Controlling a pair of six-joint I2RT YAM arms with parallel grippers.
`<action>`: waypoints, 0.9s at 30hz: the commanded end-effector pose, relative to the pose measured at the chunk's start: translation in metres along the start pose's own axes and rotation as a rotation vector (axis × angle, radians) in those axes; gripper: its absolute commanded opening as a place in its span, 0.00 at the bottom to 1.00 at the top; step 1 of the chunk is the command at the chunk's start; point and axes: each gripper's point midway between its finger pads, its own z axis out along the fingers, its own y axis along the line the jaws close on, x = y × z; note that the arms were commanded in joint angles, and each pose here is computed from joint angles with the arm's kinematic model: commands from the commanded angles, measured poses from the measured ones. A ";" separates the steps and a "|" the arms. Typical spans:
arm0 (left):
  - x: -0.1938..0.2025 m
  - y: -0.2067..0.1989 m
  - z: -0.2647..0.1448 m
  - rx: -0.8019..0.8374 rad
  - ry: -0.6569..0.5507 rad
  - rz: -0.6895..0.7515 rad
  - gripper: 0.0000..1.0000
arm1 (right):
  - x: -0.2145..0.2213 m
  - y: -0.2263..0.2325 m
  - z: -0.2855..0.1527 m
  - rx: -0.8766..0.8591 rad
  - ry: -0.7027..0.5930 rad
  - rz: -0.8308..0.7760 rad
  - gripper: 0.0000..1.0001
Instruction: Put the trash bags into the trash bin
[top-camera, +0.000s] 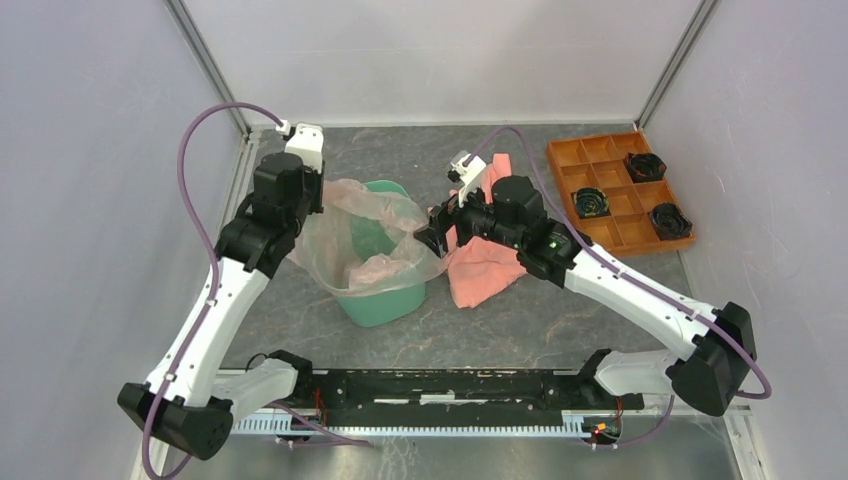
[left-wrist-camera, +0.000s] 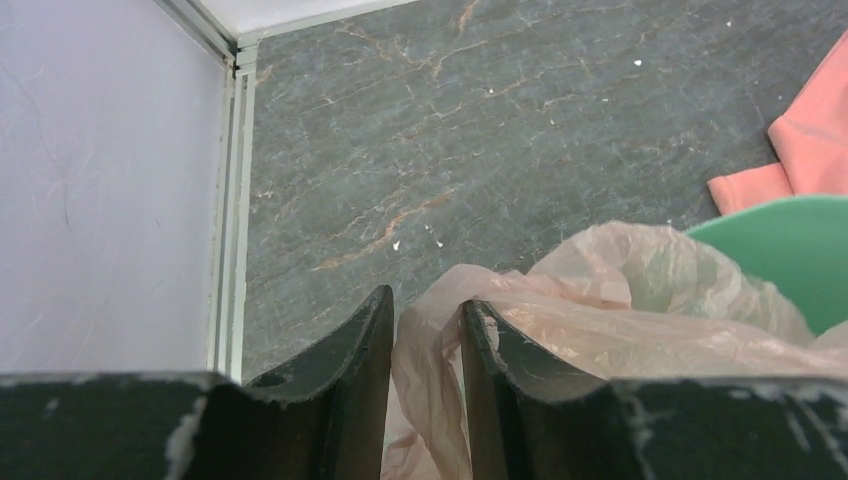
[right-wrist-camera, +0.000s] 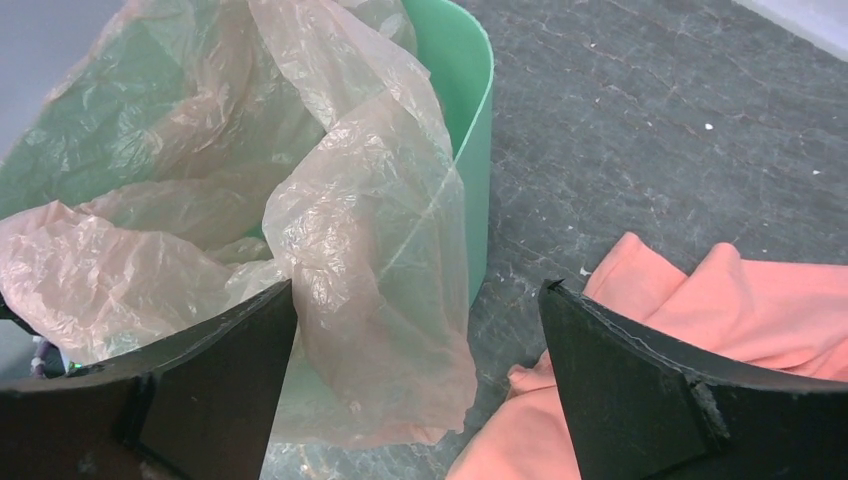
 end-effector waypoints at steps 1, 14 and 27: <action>-0.023 0.009 -0.001 -0.035 -0.016 -0.100 0.38 | -0.049 -0.007 0.001 0.022 -0.129 -0.023 0.98; -0.026 0.007 0.008 -0.027 0.035 -0.132 0.48 | -0.105 -0.004 0.049 -0.143 -0.220 -0.116 0.98; -0.007 0.025 0.040 -0.051 0.085 -0.201 0.43 | -0.064 -0.021 0.026 -0.022 -0.138 -0.034 0.76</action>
